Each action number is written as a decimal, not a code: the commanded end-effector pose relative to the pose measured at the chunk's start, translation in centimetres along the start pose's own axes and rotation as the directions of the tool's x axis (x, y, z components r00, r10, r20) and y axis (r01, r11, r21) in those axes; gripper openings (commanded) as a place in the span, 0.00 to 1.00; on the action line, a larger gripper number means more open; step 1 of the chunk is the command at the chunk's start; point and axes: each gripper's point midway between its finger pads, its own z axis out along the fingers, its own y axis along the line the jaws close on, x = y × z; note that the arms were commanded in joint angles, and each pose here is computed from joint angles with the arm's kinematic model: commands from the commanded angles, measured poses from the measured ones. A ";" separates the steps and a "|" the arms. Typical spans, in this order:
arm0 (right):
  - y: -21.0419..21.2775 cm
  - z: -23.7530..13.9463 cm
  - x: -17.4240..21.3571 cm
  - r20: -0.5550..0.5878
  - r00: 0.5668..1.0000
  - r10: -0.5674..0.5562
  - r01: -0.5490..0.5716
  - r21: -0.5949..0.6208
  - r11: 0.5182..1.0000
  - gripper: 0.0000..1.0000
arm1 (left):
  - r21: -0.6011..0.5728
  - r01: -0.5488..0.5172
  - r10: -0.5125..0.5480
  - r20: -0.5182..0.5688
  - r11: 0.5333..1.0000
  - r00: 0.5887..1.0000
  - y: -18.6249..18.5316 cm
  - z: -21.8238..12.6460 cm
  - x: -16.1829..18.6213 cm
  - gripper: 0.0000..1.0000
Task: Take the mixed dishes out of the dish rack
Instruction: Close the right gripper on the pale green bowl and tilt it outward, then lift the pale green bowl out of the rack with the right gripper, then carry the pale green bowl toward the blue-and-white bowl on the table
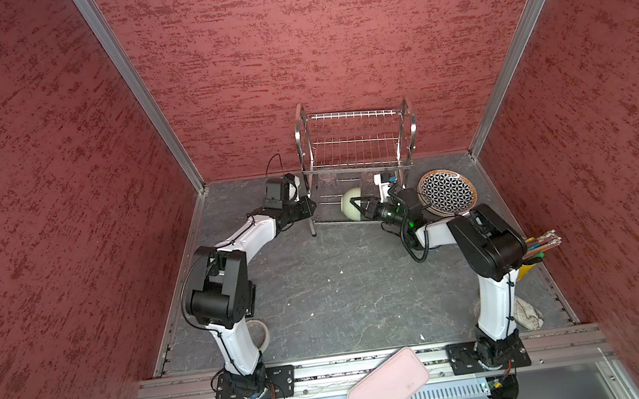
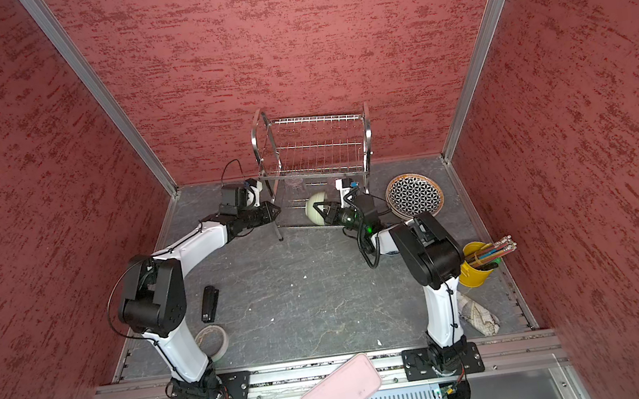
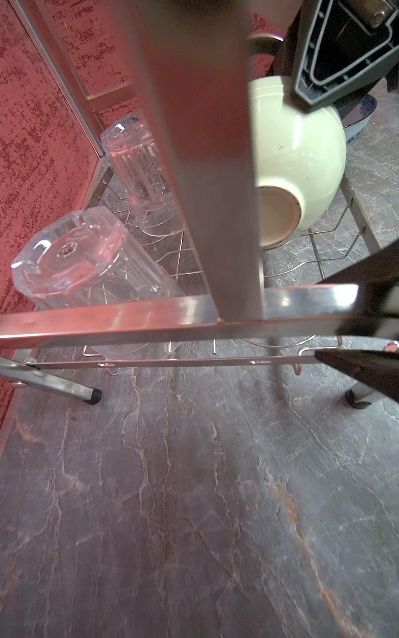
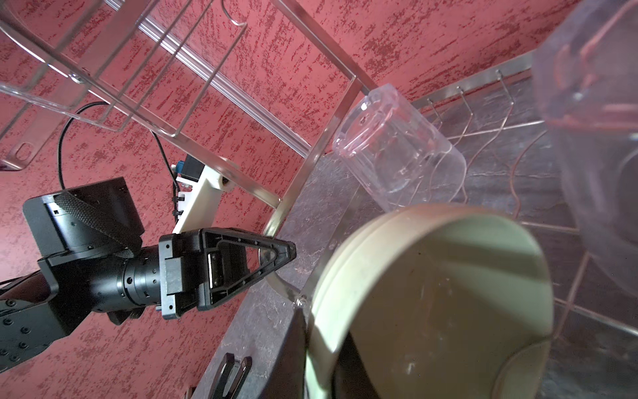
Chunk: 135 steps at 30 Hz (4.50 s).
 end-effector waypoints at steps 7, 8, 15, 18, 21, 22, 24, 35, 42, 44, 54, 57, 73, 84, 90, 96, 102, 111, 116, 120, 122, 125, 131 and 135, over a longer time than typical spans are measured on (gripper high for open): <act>0.6 -1.7 -1.5 0.090 0.994 0.068 -0.054 -0.149 0.987 0.00 | 0.033 -0.012 0.012 0.000 0.999 1.000 -1.2 0.1 -0.4 0.28; 0.7 -1.8 -1.7 0.096 0.993 0.075 -0.059 -0.164 0.985 0.00 | 0.032 -0.012 0.012 0.000 0.999 1.000 -1.1 0.1 -0.3 0.28; 1.3 -2.4 -2.1 0.103 0.989 0.109 -0.080 -0.246 0.966 0.00 | 0.032 -0.011 0.011 -0.001 0.999 1.000 -1.2 0.1 -0.4 0.28; 1.3 -2.6 -2.4 0.109 0.984 0.139 -0.104 -0.282 0.954 0.00 | 0.029 -0.011 0.011 -0.003 1.000 1.000 -1.2 0.1 -0.3 0.28; 0.9 -2.7 -2.5 0.114 0.980 0.165 -0.125 -0.294 0.948 0.00 | 0.023 -0.012 0.012 -0.002 1.000 1.000 -1.1 0.0 -0.3 0.28; 1.0 -2.7 -2.5 0.111 0.980 0.163 -0.124 -0.296 0.947 0.00 | 0.021 -0.013 0.013 -0.002 1.000 1.000 -1.1 0.0 -0.3 0.28; 1.1 -2.6 -2.6 0.112 0.981 0.159 -0.119 -0.300 0.947 0.00 | 0.021 -0.013 0.013 -0.002 1.000 1.000 -1.1 0.0 -0.3 0.28; 2.5 -2.3 -3.6 0.103 0.984 0.144 -0.101 -0.345 0.933 0.00 | 0.019 -0.017 0.017 -0.004 1.000 1.000 -1.2 0.0 -0.2 0.28; 3.2 -1.9 -4.4 0.102 0.984 0.148 -0.101 -0.371 0.923 0.00 | 0.021 -0.019 0.019 0.000 1.000 1.000 -1.3 -0.1 -0.4 0.28; 3.5 -1.8 -4.7 0.101 0.984 0.147 -0.098 -0.381 0.920 0.00 | 0.020 -0.018 0.018 -0.001 1.000 1.000 -1.3 -0.1 -0.3 0.28; 5.9 -1.9 -5.4 0.085 0.987 0.139 -0.090 -0.426 0.900 0.00 | 0.020 -0.021 0.021 0.003 1.000 1.000 -1.3 -0.1 -0.5 0.28; 6.7 -2.2 -5.2 0.078 0.987 0.139 -0.092 -0.434 0.896 0.00 | 0.021 -0.021 0.021 0.004 1.000 1.000 -1.3 0.0 -0.6 0.28; 10.4 -4.7 -3.0 0.049 0.990 0.134 -0.098 -0.444 0.891 0.00 | 0.030 -0.024 0.024 0.011 0.999 1.000 -1.5 -0.2 -0.6 0.28; 12.3 -7.0 -0.2 -0.024 0.987 0.157 -0.152 -0.429 0.891 0.00 | 0.029 -0.025 0.025 0.013 0.999 1.000 -1.6 -0.4 -0.6 0.28; 13.2 -7.6 1.4 -0.062 0.991 0.115 -0.130 -0.370 0.920 0.00 | 0.028 -0.027 0.027 0.014 0.999 1.000 -1.6 -0.3 -0.7 0.28; 12.6 -8.0 2.9 -0.095 0.994 0.058 -0.079 -0.228 0.970 0.00 | 0.029 -0.027 0.027 0.015 0.999 1.000 -1.7 -0.4 -0.7 0.28; 12.1 -8.6 3.7 -0.118 0.993 -0.014 0.000 -0.117 0.993 0.00 | 0.032 -0.029 0.028 0.017 0.999 0.999 -1.7 -0.4 -0.8 0.28; 11.2 -9.1 5.1 -0.179 0.980 -0.091 0.100 0.043 0.994 0.00 | 0.030 -0.031 0.030 0.022 0.999 0.999 -1.8 -0.7 -0.9 0.28; 11.1 -9.3 5.3 -0.203 0.973 -0.104 0.124 0.086 0.989 0.00 | 0.035 -0.031 0.030 0.023 0.999 0.999 -2.0 -0.7 -1.0 0.28; 10.5 -9.4 5.8 -0.242 0.961 -0.135 0.177 0.164 0.970 0.00 | 0.033 -0.030 0.029 0.021 0.999 0.999 -1.9 -0.7 -0.9 0.28; 10.4 -9.5 6.1 -0.263 0.954 -0.145 0.197 0.181 0.963 0.00 | 0.034 -0.031 0.031 0.024 0.999 0.999 -1.9 -0.7 -1.0 0.28; 10.2 -9.8 6.5 -0.281 0.948 -0.150 0.210 0.197 0.958 0.00 | 0.037 -0.032 0.031 0.024 0.999 0.999 -2.0 -0.6 -1.1 0.28; 9.7 -10.7 6.1 -0.306 0.934 -0.183 0.270 0.274 0.923 0.00 | 0.036 -0.033 0.032 0.023 0.999 0.999 -2.0 -0.7 -1.0 0.28; 8.3 -11.7 5.5 -0.327 0.925 -0.195 0.316 0.372 0.873 0.00 | 0.035 -0.032 0.031 0.022 0.999 0.999 -1.9 -0.7 -0.9 0.27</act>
